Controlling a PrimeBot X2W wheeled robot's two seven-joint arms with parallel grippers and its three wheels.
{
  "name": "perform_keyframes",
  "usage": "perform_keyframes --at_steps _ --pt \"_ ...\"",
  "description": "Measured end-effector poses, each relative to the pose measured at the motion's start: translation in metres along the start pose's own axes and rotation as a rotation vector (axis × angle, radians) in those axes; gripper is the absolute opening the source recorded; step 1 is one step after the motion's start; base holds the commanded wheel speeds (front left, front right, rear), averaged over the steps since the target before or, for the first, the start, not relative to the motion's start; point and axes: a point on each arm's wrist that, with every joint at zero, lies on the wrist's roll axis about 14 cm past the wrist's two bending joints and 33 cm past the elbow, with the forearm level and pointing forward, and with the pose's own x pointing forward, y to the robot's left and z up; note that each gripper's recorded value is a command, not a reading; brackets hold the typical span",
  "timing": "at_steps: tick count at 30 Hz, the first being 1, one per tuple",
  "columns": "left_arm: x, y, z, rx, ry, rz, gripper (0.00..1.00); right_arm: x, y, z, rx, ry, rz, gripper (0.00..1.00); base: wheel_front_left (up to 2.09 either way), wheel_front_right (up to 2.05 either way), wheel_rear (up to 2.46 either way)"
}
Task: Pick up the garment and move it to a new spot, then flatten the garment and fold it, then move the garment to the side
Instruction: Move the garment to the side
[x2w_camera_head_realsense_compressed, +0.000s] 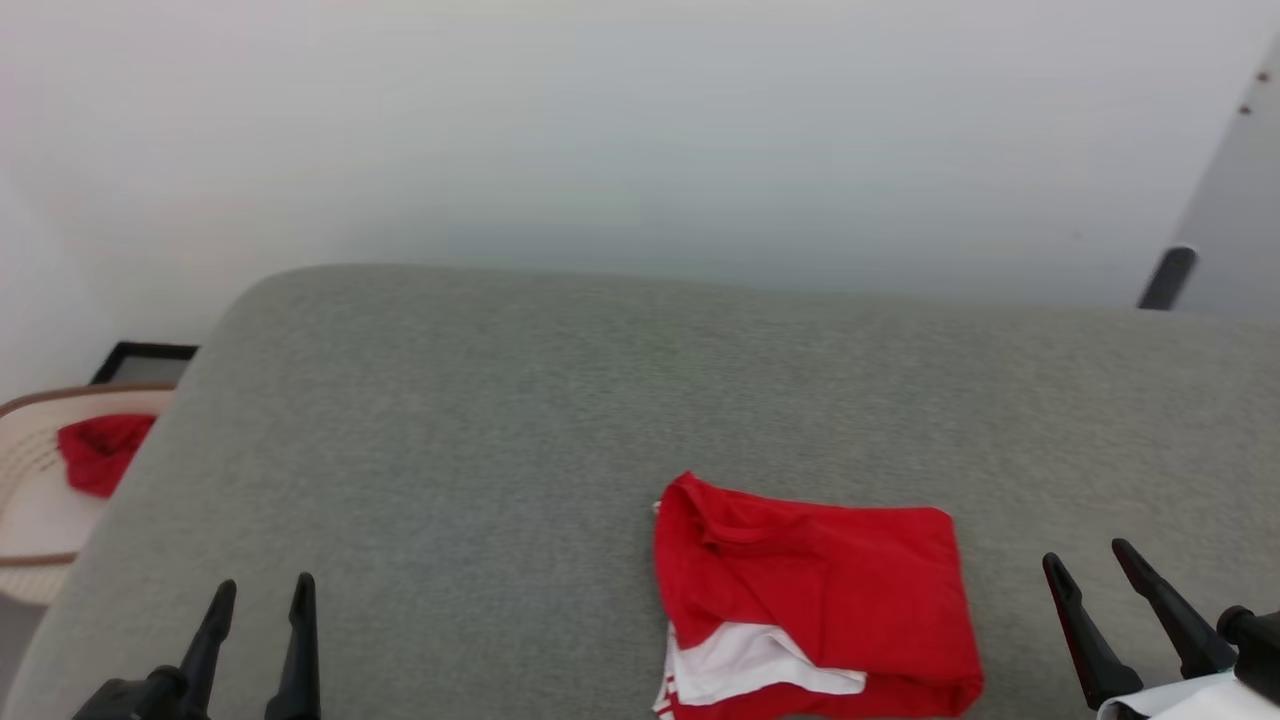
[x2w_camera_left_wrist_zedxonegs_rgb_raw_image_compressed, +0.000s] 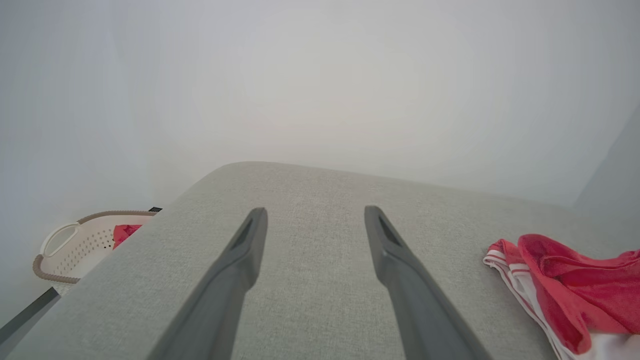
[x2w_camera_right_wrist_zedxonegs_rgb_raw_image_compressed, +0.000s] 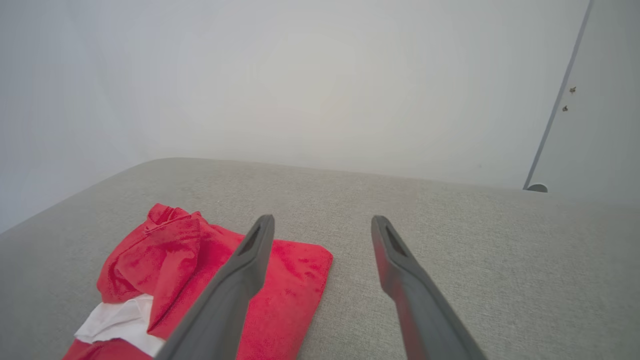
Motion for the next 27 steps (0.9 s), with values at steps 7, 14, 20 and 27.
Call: perform_keyframes --at_steps 7,14,20,27 --pt "-0.018 0.02 0.003 -0.004 -0.009 0.07 1.0 0.026 0.016 -0.01 0.001 0.072 0.065 1.0 0.0 0.0 0.0" --pt "-0.017 0.017 -0.007 -0.006 0.025 0.073 1.0 0.039 0.013 -0.037 0.009 0.257 0.085 1.0 0.0 0.0 0.0" --pt "0.001 0.009 -0.014 -0.006 0.049 0.055 1.0 0.048 0.006 -0.071 0.026 0.459 0.091 1.0 0.0 0.0 0.0" --pt "0.019 0.0 -0.031 -0.014 0.096 0.046 1.0 0.044 0.011 -0.12 0.092 0.739 0.113 1.0 0.0 0.0 0.0"
